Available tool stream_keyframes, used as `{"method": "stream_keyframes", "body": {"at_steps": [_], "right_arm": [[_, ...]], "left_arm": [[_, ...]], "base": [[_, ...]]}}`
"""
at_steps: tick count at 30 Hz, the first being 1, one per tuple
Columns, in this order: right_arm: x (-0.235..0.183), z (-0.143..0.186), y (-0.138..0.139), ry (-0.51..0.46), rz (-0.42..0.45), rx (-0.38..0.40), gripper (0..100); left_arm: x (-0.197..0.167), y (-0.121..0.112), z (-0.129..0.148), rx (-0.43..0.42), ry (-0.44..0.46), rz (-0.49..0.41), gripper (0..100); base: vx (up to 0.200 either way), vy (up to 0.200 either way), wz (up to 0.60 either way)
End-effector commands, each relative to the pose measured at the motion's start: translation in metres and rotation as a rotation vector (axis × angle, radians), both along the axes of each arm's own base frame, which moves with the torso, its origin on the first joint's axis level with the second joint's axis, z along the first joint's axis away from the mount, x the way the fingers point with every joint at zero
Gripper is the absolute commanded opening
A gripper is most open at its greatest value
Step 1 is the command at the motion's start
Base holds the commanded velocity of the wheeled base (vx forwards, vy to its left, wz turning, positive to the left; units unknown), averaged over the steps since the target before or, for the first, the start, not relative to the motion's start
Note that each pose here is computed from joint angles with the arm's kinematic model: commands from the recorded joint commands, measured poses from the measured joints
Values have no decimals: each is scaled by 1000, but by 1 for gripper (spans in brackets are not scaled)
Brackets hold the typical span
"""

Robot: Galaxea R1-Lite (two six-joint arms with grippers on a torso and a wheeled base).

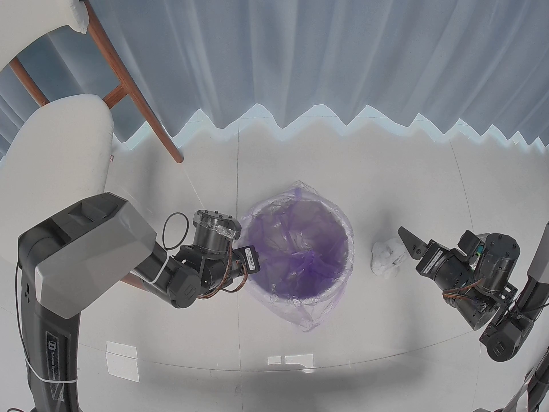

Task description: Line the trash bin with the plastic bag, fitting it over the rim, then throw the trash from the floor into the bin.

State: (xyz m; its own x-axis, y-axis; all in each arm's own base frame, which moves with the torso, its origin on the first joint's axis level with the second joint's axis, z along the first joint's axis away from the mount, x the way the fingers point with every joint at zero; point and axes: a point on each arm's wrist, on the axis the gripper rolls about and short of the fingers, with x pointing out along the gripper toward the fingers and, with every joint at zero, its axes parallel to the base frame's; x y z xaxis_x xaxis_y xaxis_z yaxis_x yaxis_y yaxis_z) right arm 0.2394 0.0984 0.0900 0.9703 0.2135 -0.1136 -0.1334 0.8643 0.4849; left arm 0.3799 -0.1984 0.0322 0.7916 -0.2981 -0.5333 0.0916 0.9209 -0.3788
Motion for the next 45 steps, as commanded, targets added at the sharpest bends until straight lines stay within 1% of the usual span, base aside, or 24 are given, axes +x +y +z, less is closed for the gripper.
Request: {"method": "stream_keyframes", "body": {"at_steps": [1, 3, 4, 7, 9, 11, 12, 13, 14, 16, 17, 19, 20, 21, 23, 26, 29, 30, 31, 32, 35, 37, 39, 45], "right_arm": [[-1, -4, -6, 12, -20, -4, 100], [1, -3, -10, 8, -40, 8, 100], [1, -2, -11, 8, -45, 15, 100], [4, -1, -20, 17, -85, 81, 100], [4, -4, -26, 39, -105, 122, 100], [0, -6, -26, 62, -93, 157, 100], [-3, -7, -26, 77, -71, 173, 100], [-3, -7, -26, 81, -69, 174, 100], [-10, -9, -25, 110, -18, 192, 100], [-18, -10, -22, 140, 58, 209, 100], [-24, -12, -18, 169, 126, 227, 100], [-32, -13, -16, 217, 221, 266, 100], [-34, -13, -14, 226, 258, 278, 100], [-34, -13, -14, 227, 263, 280, 100], [-35, -7, -6, 218, 357, 307, 100], [-34, -3, 4, 210, 429, 327, 100], [-34, 1, 13, 193, 469, 330, 100], [-34, 5, 20, 177, 502, 333, 100], [-34, 5, 20, 177, 502, 333, 100], [-36, 8, 27, 164, 531, 331, 100], [-38, 4, 33, 180, 555, 319, 100], [-38, 0, 35, 201, 557, 309, 100], [-35, -6, 35, 224, 542, 300, 100], [-26, -13, 37, 231, 526, 292, 100]], "left_arm": [[3, 3, 1, -12, -3, 29, 0], [4, 15, 12, -16, -20, 63, 0], [3, 17, 15, -20, -24, 67, 0], [-1, 32, 32, -37, -43, 88, 0], [-4, 42, 45, -56, -57, 84, 0], [-9, 51, 56, -79, -65, 72, 0], [-12, 56, 63, -94, -70, 60, 0], [-13, 57, 63, -96, -69, 57, 0], [-19, 63, 72, -122, -72, 28, 0], [-26, 70, 78, -148, -67, -16, 0], [-31, 74, 83, -169, -63, -51, 0], [-40, 80, 90, -211, -59, -123, 0], [-45, 81, 92, -227, -56, -153, 0], [-45, 81, 92, -230, -57, -159, 0], [-60, 84, 98, -272, -69, -245, 0], [-70, 87, 98, -273, -82, -293, 0], [-72, 87, 94, -246, -87, -305, 0], [-73, 88, 94, -232, -93, -311, 0], [-73, 88, 94, -232, -93, -311, 0], [-74, 85, 93, -228, -93, -319, 0], [-75, 84, 94, -228, -95, -325, 0], [-75, 83, 94, -228, -95, -326, 0], [-78, 81, 96, -230, -98, -334, 0], [-83, 78, 99, -232, -103, -348, 0]], "base": [[0, 0, 0], [0, 0, 0], [0, 0, 0], [0, 0, 0], [0, 0, 0], [0, 0, 0], [0, 0, 0], [0, 0, 0], [0, 0, 0], [0, 0, 0], [0, 0, 0], [0, 0, 0], [0, 0, 0], [0, 0, 0], [0, 0, 0], [0, 0, 0], [0, 0, 0], [0, 0, 0], [0, 0, 0], [0, 0, 0], [0, 0, 0], [0, 0, 0], [0, 0, 0], [0, 0, 0]]}}
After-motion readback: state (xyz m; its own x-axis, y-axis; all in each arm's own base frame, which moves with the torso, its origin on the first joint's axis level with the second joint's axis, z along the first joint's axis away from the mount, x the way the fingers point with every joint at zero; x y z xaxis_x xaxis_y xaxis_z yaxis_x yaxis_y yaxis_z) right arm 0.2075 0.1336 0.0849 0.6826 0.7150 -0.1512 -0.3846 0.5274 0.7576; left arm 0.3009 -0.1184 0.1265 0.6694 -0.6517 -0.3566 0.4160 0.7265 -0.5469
